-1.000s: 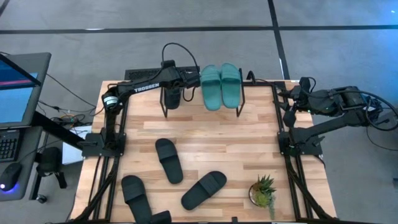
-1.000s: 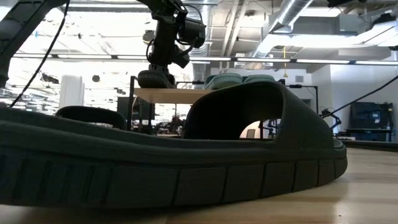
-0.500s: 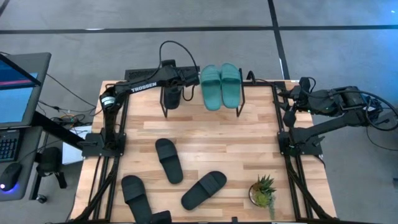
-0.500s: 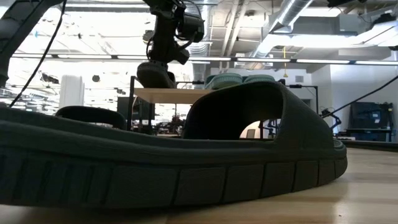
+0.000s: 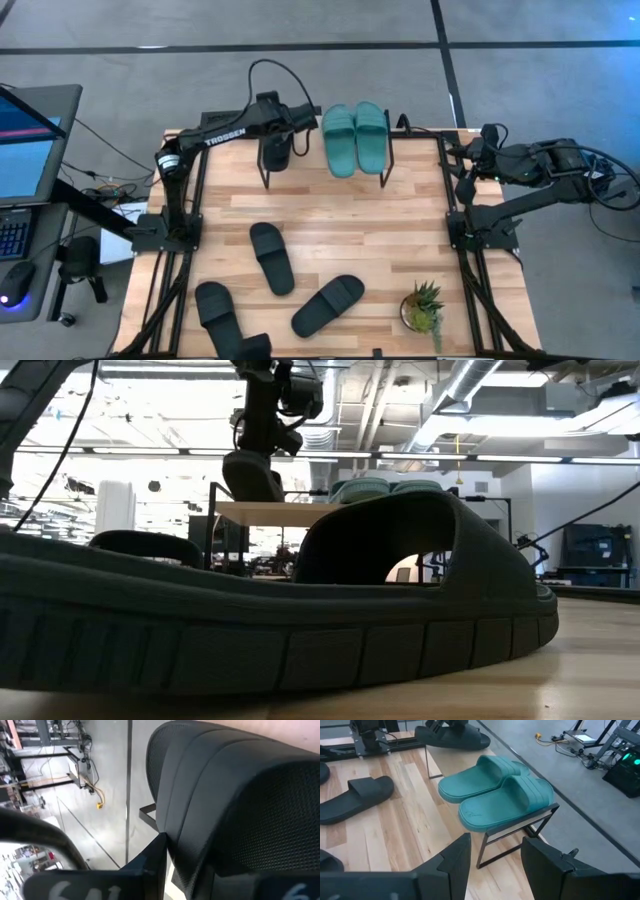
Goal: Pick and place slides into the shelf
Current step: Put the black slipper on the shelf
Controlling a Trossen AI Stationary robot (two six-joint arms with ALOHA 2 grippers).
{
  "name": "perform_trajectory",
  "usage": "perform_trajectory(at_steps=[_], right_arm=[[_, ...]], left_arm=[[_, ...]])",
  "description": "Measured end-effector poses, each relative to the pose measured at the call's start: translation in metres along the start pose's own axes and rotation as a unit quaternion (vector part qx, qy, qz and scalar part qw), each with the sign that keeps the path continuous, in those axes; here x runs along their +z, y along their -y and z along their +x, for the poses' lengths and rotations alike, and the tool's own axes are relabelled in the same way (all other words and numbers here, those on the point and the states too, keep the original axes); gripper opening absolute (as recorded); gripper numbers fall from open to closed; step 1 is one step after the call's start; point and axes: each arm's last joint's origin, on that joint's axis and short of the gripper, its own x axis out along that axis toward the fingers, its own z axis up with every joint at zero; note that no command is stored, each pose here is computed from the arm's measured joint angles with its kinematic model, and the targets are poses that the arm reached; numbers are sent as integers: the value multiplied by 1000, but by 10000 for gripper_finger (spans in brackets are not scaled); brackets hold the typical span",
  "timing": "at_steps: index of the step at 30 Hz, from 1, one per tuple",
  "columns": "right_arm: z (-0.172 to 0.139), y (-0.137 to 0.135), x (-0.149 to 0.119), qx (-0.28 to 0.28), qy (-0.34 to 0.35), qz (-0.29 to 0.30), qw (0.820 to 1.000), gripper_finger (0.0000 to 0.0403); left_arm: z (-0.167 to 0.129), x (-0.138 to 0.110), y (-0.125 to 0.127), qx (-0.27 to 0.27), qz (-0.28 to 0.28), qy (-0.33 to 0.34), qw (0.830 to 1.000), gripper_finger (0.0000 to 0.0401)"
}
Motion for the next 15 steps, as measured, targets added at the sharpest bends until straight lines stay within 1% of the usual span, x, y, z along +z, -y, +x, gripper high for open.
perform_trajectory(at_steps=[3, 8, 15], right_arm=[[0, 0, 0, 1, 0, 7, 1000, 161], [0, 0, 0, 2, -1, 11, 1000, 161], [0, 0, 0, 2, -1, 11, 1000, 161]], left_arm=[[3, 0, -3, 6, -16, -1, 1000, 49], [5, -1, -7, 21, -21, -7, 1000, 49], [6, 0, -5, -16, -6, 6, 1000, 49]])
